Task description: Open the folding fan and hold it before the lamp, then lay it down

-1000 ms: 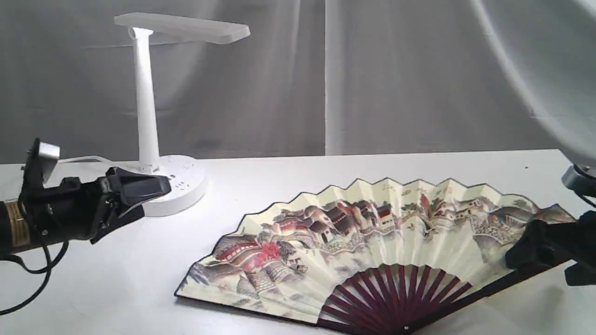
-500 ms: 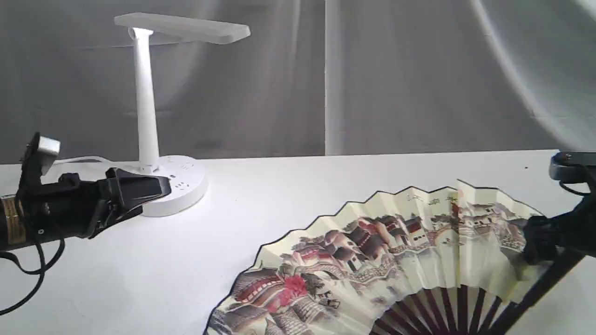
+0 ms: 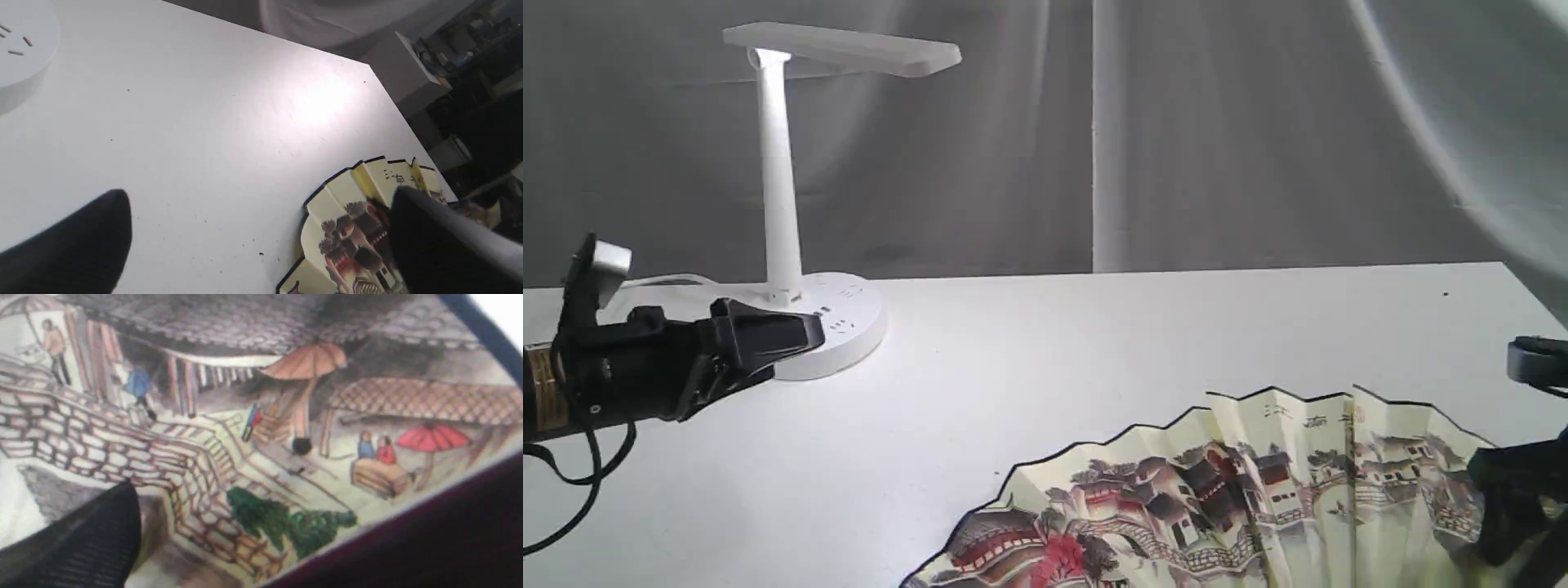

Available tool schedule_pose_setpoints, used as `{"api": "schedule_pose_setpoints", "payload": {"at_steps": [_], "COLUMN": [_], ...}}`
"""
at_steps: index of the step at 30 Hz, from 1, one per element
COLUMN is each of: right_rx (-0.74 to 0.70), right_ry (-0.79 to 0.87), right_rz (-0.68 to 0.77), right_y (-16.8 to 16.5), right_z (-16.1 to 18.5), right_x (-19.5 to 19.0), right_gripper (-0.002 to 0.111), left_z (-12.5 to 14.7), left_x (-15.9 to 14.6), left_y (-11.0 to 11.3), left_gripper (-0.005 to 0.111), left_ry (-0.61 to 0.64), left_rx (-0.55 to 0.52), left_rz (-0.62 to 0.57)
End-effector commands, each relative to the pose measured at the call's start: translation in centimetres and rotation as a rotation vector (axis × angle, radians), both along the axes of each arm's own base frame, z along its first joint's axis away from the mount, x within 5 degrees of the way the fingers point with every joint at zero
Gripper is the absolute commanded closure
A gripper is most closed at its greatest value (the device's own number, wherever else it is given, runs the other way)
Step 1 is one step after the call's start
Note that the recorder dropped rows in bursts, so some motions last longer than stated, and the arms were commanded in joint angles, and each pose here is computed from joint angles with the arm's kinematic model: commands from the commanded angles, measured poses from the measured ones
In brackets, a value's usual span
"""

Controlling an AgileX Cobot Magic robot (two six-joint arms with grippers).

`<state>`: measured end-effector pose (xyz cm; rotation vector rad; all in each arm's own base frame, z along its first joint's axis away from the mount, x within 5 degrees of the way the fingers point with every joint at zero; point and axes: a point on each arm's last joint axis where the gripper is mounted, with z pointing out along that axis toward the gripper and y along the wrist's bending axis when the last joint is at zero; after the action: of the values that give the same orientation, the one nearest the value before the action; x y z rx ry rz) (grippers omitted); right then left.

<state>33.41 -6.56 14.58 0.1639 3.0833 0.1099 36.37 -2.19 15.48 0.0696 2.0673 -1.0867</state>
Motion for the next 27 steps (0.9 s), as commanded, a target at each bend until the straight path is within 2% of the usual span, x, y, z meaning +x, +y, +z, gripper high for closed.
{"api": "schedule_pose_setpoints", "payload": {"at_steps": [1,3,5,8,10,13,16,18,20,21,27], "right_rx": [-0.06,-0.051,-0.032,0.01,-0.03,0.018,0.012,0.03,0.109,0.133,0.016], "right_ry": [-0.145,-0.221,-0.278,-0.386,-0.471,-0.476,-0.518,-0.625,-0.575,-0.543,-0.603], "right_rz": [-0.064,-0.232,-0.314,-0.211,-0.129,-0.251,-0.225,-0.359,-0.552,-0.59,-0.259], "right_y": [-0.9,-1.0,-0.9,1.2,1.9,2.0,2.7,1.9,1.3,1.2,1.8], "right_z": [0.5,0.5,0.7,2.1,2.5,3.2,3.8,3.3,2.5,2.2,3.7], "right_x": [1.1,1.7,2.3,3.7,4.5,4.6,4.1,4.3,4.1,3.9,3.8], "right_gripper": [0.03,0.03,0.03,0.03,0.028,0.021,0.015,0.011,0.008,0.008,0.008], "left_z": [0.4,0.4,0.4,0.4,0.4,0.2,0.3,0.3,0.2,0.2,0.4], "left_x": [-0.1,-0.1,-0.1,-0.1,-0.1,-0.3,-0.1,-0.1,-0.2,-0.2,-0.1], "left_y": [0.0,0.0,0.0,0.0,0.0,-0.1,0.0,0.0,-0.1,-0.1,0.0], "left_gripper": [0.022,0.022,0.022,0.022,0.022,0.022,0.022,0.022,0.022,0.022,0.022], "left_ry": [-0.014,-0.014,-0.014,-0.017,-0.017,-0.012,-0.016,-0.015,-0.014,-0.014,-0.021], "left_rx": [0.007,0.008,0.01,0.01,0.015,0.037,0.023,0.024,0.035,0.035,0.023], "left_rz": [-0.006,-0.008,-0.01,-0.009,-0.015,-0.032,-0.013,-0.014,-0.029,-0.029,-0.01]}}
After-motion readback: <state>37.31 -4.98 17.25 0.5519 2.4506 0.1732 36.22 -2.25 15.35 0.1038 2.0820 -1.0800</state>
